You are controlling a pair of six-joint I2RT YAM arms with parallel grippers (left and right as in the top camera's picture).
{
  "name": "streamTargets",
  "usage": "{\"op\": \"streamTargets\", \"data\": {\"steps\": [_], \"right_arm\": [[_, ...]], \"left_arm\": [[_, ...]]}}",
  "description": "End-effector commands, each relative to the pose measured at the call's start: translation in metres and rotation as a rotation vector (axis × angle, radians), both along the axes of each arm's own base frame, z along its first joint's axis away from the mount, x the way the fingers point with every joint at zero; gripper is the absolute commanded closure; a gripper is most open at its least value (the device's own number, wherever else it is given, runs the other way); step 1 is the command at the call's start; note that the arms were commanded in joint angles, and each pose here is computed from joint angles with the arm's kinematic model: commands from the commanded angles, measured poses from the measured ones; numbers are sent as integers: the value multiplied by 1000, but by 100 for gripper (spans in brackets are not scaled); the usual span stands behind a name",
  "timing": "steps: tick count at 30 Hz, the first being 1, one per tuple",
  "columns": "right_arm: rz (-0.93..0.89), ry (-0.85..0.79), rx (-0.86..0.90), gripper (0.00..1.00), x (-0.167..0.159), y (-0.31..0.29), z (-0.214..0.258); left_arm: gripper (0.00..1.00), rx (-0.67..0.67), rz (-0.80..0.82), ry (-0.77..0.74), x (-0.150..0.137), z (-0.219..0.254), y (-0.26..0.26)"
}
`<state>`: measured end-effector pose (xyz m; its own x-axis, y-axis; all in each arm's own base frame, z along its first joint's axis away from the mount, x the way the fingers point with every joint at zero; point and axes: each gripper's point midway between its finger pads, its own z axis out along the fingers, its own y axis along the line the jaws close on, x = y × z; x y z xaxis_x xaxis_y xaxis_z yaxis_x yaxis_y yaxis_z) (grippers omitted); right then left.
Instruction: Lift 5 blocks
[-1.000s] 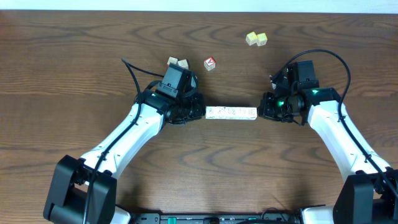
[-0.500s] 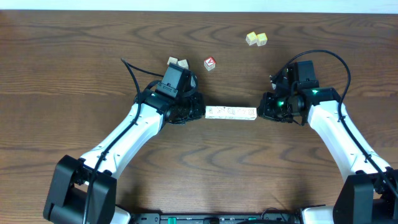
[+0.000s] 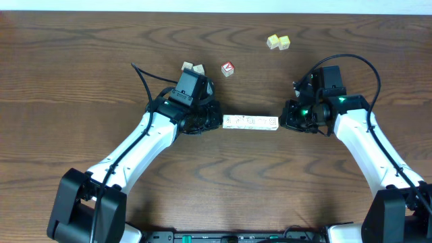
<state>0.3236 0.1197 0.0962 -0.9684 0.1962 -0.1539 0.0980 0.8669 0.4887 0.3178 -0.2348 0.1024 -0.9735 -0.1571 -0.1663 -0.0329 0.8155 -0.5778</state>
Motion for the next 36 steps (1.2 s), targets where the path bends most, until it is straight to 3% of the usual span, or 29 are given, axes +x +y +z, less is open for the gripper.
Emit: {"op": "streamTargets", "data": {"steps": [1,36], "right_arm": [[135,-5,286,99,-15,55,44],[132,-4,278,99,-15,54,42]], "left_arm": [[93,-184,-131,-35,-12,48,-46],[93,-185,-132,-29,-14,48,-48]]}}
